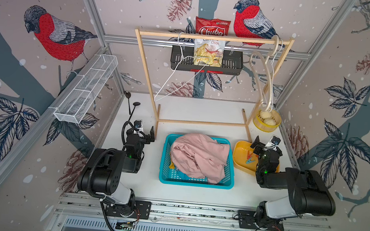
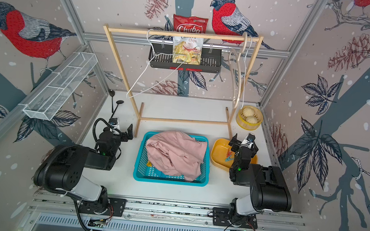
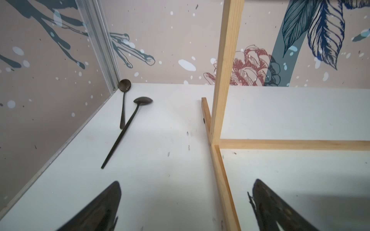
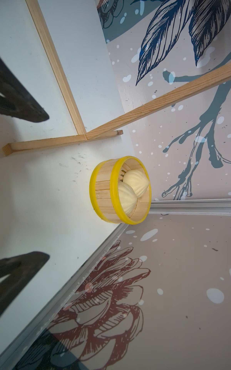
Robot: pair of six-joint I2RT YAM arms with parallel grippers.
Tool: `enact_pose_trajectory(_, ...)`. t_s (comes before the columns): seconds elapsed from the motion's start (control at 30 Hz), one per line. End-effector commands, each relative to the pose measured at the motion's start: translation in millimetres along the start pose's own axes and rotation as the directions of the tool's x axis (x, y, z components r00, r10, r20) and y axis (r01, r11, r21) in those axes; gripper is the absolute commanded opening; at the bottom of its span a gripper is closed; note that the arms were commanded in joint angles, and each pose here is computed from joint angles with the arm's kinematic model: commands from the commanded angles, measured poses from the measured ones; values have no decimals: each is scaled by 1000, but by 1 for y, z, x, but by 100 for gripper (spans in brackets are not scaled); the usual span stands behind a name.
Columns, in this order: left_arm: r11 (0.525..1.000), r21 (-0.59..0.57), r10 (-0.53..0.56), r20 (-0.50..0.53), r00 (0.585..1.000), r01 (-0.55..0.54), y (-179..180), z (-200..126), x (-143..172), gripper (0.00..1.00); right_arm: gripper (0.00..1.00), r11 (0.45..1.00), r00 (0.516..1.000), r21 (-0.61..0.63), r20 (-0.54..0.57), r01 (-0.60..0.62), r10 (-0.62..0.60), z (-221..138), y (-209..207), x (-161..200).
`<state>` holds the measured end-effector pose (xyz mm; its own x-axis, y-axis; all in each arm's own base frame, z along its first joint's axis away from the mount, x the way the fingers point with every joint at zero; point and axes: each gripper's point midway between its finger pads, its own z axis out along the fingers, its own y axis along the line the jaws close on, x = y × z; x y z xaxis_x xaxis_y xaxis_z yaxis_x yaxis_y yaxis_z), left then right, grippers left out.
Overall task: Remove the clothespins securing t-shirts to the hanger
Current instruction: Reset both arms
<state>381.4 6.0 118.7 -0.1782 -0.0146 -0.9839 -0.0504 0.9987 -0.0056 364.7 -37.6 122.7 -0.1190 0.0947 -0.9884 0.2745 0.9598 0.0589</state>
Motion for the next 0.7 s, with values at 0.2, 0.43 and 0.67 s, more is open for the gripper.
enact_pose_trajectory(0.2, 1000, -9, 16, 14, 1000, -16, 1, 0, -5, 99, 100, 1000, 1000, -9, 13, -10, 10, 0, 2, -4)
enact_pose_trajectory(0.43, 1000, -8, 15, 15, 1000, -15, 1, 0, -5, 99, 100, 1000, 1000, -9, 13, -10, 10, 0, 2, -4)
enact_pose_trajectory(0.67, 1000, -8, 16, 13, 1000, -16, 1, 0, -4, 99, 100, 1000, 1000, -9, 11, -10, 10, 0, 2, -4)
